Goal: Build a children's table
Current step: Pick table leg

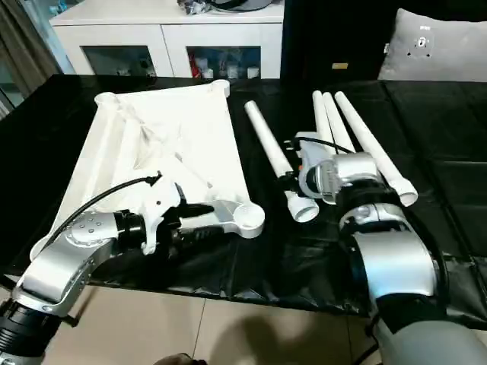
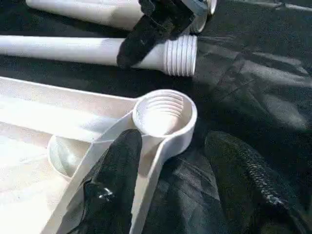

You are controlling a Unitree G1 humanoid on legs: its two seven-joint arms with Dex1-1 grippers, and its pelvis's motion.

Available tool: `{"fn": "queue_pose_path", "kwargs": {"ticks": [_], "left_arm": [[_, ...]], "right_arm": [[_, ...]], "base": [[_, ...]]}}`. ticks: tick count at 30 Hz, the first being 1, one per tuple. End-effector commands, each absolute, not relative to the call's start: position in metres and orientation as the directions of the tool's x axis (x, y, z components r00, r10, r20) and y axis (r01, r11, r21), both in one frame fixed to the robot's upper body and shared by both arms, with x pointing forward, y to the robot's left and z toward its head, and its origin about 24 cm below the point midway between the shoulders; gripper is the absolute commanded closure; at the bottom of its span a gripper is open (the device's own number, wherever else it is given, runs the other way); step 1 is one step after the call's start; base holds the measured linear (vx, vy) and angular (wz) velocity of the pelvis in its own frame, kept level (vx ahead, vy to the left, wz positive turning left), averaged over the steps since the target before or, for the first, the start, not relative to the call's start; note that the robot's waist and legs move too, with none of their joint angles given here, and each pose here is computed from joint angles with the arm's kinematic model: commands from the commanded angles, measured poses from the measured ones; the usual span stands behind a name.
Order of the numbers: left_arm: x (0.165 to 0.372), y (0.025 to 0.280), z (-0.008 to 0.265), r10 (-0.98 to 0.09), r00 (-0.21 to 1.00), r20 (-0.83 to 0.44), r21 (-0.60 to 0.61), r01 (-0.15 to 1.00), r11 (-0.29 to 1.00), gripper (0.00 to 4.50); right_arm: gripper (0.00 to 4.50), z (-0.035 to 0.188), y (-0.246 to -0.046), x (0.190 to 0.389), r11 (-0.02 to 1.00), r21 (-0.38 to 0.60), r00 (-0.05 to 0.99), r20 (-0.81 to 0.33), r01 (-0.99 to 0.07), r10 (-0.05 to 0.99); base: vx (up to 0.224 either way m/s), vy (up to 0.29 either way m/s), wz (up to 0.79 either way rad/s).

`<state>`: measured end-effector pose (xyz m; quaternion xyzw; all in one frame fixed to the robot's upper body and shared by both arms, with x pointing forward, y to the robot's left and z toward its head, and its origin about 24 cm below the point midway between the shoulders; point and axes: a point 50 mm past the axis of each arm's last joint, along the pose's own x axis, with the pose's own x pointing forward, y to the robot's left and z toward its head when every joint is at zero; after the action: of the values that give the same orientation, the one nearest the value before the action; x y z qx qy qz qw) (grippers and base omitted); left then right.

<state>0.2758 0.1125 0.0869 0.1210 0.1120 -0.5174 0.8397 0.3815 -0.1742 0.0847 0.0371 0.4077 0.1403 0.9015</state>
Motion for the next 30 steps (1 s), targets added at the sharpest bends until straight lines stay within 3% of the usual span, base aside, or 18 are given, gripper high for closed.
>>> {"fn": "queue_pose_path", "kwargs": {"ticks": [1,5,7,8,10,12,13,14,19,21,24,30], "left_arm": [[0.277,0.115,0.089,-0.829,0.473,-0.3,0.108,0.88,0.463,2.02],[0.28,0.116,0.092,-0.814,0.511,-0.276,0.116,0.858,0.5,2.02],[0.284,0.117,0.097,-0.804,0.543,-0.243,0.11,0.839,0.533,2.02],[0.284,0.117,0.097,-0.804,0.543,-0.243,0.11,0.839,0.533,2.02],[0.292,0.119,0.103,-0.775,0.6,-0.199,0.112,0.799,0.59,2.02],[0.293,0.119,0.103,-0.771,0.607,-0.193,0.112,0.794,0.597,2.02],[0.301,0.119,0.108,-0.748,0.644,-0.162,0.093,0.764,0.638,2.02],[0.304,0.119,0.11,-0.739,0.657,-0.151,0.084,0.753,0.652,2.02],[0.311,0.118,0.116,-0.719,0.686,-0.112,0.041,0.726,0.686,2.02],[0.314,0.116,0.12,-0.72,0.689,-0.09,0.012,0.723,0.691,1.75],[0.321,0.102,0.141,-0.75,0.661,0.032,-0.106,0.748,0.655,1.55],[0.321,0.083,0.165,-0.783,0.597,0.175,-0.322,0.786,0.528,1.05]], "right_arm": [[2.64,0.088,-0.173,0.383,0.955,0.205,0.655,-0.695,-0.216,0.298],[2.64,0.097,-0.179,0.385,0.962,0.209,0.722,-0.637,-0.176,0.271],[2.64,0.111,-0.181,0.386,0.945,0.28,0.795,-0.529,-0.168,0.298],[2.64,0.111,-0.181,0.386,0.945,0.28,0.795,-0.529,-0.168,0.298],[2.64,0.135,-0.186,0.384,0.918,0.346,0.903,-0.304,-0.193,0.305],[2.64,0.138,-0.187,0.383,0.915,0.348,0.914,-0.268,-0.204,0.306],[2.64,0.153,-0.187,0.376,0.894,0.357,0.942,-0.094,-0.27,0.322],[2.64,0.157,-0.188,0.372,0.885,0.363,0.944,-0.043,-0.29,0.327],[2.64,0.161,-0.184,0.361,0.844,0.391,0.924,0.048,-0.368,0.381],[2.64,0.161,-0.181,0.355,0.811,0.407,0.902,0.09,-0.421,0.423],[2.64,0.154,-0.173,0.323,0.655,0.444,0.786,0.247,-0.611,0.566],[2.65,0.144,-0.17,0.297,0.495,0.466,0.663,0.33,-0.733,0.672]], "base": [[0.0,0.0,0.0],[0.0,0.0,0.0],[0.0,0.0,0.0],[0.0,0.0,0.0],[0.0,0.0,0.0],[0.0,0.0,0.0],[0.0,0.0,0.0],[0.0,0.0,0.0],[0.0,0.0,0.0],[0.0,0.0,0.0],[0.0,0.0,0.0],[0.0,0.0,0.0]]}}
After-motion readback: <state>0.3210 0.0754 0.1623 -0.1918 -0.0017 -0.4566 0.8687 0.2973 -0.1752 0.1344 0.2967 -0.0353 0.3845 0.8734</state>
